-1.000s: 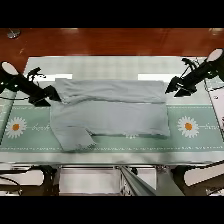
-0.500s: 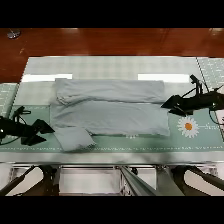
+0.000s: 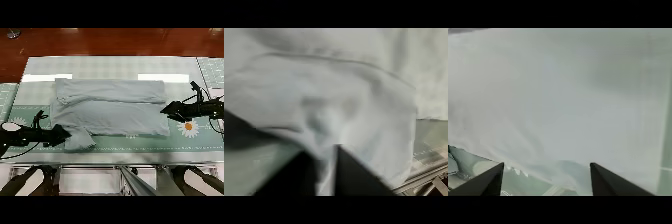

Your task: Fold the shirts.

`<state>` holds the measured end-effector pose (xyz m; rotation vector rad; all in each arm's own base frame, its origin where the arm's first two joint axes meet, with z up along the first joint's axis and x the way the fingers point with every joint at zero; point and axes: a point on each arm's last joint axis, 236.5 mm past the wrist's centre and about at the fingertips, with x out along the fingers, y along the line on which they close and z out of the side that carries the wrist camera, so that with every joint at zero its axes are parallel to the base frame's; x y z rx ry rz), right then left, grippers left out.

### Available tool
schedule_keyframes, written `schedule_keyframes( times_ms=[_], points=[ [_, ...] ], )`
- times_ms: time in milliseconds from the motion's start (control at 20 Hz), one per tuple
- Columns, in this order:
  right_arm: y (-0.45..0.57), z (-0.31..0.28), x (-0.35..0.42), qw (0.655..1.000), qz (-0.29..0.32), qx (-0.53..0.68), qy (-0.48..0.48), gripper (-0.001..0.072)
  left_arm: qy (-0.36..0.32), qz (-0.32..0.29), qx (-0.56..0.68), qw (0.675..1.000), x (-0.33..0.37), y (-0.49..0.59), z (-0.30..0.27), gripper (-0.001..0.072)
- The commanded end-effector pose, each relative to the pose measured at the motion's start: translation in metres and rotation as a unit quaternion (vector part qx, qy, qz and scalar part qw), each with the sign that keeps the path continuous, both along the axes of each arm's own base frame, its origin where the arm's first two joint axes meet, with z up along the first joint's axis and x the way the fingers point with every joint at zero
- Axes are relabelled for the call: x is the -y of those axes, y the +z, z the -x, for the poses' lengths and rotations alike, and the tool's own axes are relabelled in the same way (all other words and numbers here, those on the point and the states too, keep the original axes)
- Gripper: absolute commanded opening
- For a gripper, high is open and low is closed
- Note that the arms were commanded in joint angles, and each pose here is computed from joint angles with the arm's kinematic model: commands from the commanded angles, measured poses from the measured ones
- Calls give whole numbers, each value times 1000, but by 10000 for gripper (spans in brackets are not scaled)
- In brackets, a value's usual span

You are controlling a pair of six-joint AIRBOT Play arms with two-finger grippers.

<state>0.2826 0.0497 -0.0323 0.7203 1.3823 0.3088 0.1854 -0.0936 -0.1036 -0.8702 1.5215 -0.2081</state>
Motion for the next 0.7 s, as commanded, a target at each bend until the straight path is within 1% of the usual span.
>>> schedule_keyframes(
  times_ms=[0, 50, 100, 350, 550, 650],
  points=[
    [-21, 38, 57, 994, 58, -81, -36, 617, -32, 21, 22, 999, 16, 8, 0, 18],
    [-31, 62, 74, 986, 90, -133, -46, 617, -34, 22, 24, 999, 16, 11, -1, 19],
    [-37, 75, 80, 980, 110, -158, -58, 617, -34, 22, 26, 999, 16, 11, -3, 19],
    [-59, 99, 43, 978, 111, -178, -9, 617, -34, 23, 25, 999, 17, 12, -2, 18],
    [-63, 85, 3, 983, 63, -169, 20, 617, -32, 25, 26, 999, 17, 12, -3, 19],
    [-69, 72, -10, 986, 46, -158, 12, 617, -32, 26, 26, 999, 17, 12, -3, 19]
  ],
)
